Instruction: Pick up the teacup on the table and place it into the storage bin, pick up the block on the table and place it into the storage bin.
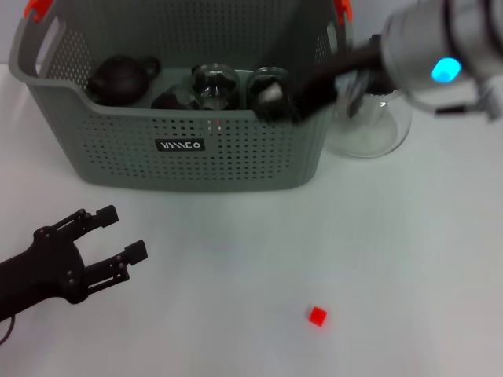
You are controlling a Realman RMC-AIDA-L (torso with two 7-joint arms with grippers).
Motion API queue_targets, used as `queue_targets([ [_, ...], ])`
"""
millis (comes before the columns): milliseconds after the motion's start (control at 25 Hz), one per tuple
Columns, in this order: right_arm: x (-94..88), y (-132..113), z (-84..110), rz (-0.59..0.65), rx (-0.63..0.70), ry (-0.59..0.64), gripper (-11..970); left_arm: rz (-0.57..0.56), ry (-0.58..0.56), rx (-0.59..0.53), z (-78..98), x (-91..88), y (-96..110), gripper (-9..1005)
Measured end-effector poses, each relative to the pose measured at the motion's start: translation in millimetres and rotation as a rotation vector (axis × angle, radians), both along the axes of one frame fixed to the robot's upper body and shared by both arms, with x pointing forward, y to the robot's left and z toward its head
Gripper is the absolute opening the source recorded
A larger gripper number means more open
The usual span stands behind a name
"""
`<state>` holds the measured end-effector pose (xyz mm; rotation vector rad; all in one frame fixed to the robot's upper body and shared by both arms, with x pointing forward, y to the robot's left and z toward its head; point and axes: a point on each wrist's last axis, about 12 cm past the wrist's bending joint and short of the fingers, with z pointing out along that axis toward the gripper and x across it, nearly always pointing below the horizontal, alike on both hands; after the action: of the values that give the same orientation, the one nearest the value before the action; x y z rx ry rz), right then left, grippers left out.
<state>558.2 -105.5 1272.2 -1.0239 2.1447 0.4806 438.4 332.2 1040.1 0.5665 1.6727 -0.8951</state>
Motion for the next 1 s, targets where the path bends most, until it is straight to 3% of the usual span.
queue_targets([
  [120, 1.1, -0.1, 31.2, 0.043, 0.074, -0.064, 433, -0.001, -0.003, -0.002, 0.7, 0.5, 0.1, 844],
  [200, 8.4, 3.5, 41.4, 0.037, 0.085, -0.108, 432, -0.003, -0.007, -0.004, 1.3, 0.7, 0.1, 844],
  [400, 43.1, 21.2, 41.0, -0.043, 0.047, -0.218, 432, -0.003, -0.008, -0.006, 1.5, 1.5, -0.3, 844],
  [520, 67.9, 37.7, 23.6, -0.057, 0.029, -0.208, 433, -0.004, -0.008, -0.006, 1.5, 1.6, -0.5, 844],
  [760, 118.3, 65.0, -41.3, -0.096, -0.091, -0.122, 433, -0.004, -0.008, -0.008, 1.4, 1.5, -1.0, 844],
  [880, 128.6, 71.1, -61.4, -0.108, -0.153, -0.111, 432, -0.003, -0.007, -0.008, 1.1, 1.0, -0.8, 844],
  [1000, 127.4, 70.7, -75.2, -0.082, -0.209, -0.112, 441, -0.001, -0.006, -0.007, 0.9, 1.0, -0.8, 844],
])
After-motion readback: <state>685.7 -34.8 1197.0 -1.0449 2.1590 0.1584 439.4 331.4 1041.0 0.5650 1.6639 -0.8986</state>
